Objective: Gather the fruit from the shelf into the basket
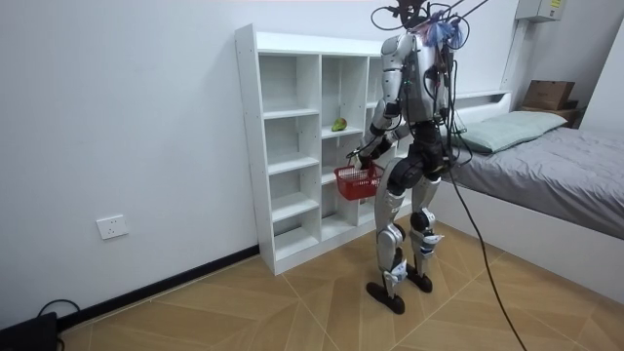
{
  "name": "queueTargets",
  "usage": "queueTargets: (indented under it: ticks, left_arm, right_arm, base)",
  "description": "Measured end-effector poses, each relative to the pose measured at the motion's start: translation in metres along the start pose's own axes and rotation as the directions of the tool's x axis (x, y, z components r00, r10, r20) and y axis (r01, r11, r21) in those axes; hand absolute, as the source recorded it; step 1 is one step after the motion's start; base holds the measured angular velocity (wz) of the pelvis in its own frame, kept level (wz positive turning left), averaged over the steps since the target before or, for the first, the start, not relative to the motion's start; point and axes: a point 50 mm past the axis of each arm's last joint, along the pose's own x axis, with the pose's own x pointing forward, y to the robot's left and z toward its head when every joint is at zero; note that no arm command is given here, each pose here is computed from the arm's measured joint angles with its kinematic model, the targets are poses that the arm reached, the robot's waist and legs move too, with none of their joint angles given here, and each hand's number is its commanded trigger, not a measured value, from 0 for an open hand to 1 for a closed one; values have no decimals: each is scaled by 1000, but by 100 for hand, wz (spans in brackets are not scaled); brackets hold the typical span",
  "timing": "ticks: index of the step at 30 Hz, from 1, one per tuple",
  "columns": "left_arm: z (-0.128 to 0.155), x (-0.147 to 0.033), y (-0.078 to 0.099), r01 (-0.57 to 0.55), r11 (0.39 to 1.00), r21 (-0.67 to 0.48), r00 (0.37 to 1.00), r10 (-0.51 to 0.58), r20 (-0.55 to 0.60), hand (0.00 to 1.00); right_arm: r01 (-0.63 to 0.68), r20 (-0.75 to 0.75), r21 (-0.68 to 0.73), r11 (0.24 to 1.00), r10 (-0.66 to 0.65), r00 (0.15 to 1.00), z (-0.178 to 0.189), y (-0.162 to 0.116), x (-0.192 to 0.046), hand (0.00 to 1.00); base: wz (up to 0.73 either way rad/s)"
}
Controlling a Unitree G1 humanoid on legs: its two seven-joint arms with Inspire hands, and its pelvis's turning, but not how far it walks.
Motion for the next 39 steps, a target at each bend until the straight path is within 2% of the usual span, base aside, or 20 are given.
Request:
queueTargets:
  ticks: [13,19,20,21,39]
  left_arm:
    - [1,1,-3,12,1000,-10,1000,-12,5,100]
    - [3,1,-4,11,998,-60,1000,-10,23,100]
    - [3,1,-4,10,998,-68,1000,-8,26,100]
    - [4,1,-4,10,997,-72,1000,-8,30,100]
    - [13,2,-1,6,997,-81,998,0,71,100]
  right_arm:
    - [2,-2,3,1000,-2,1000,-1,1,0,100]
    - [4,-1,84,996,-4,1000,-2,1,0,100]
    - [0,0,98,995,0,1000,-2,1,0,85]
    - [1,1,108,994,-1,1000,-2,1,0,0]
    - [-55,16,194,979,53,998,-6,2,-2,0]
  base:
    - [-1]
    - [0]
    - [0]
    - [0]
    - [0]
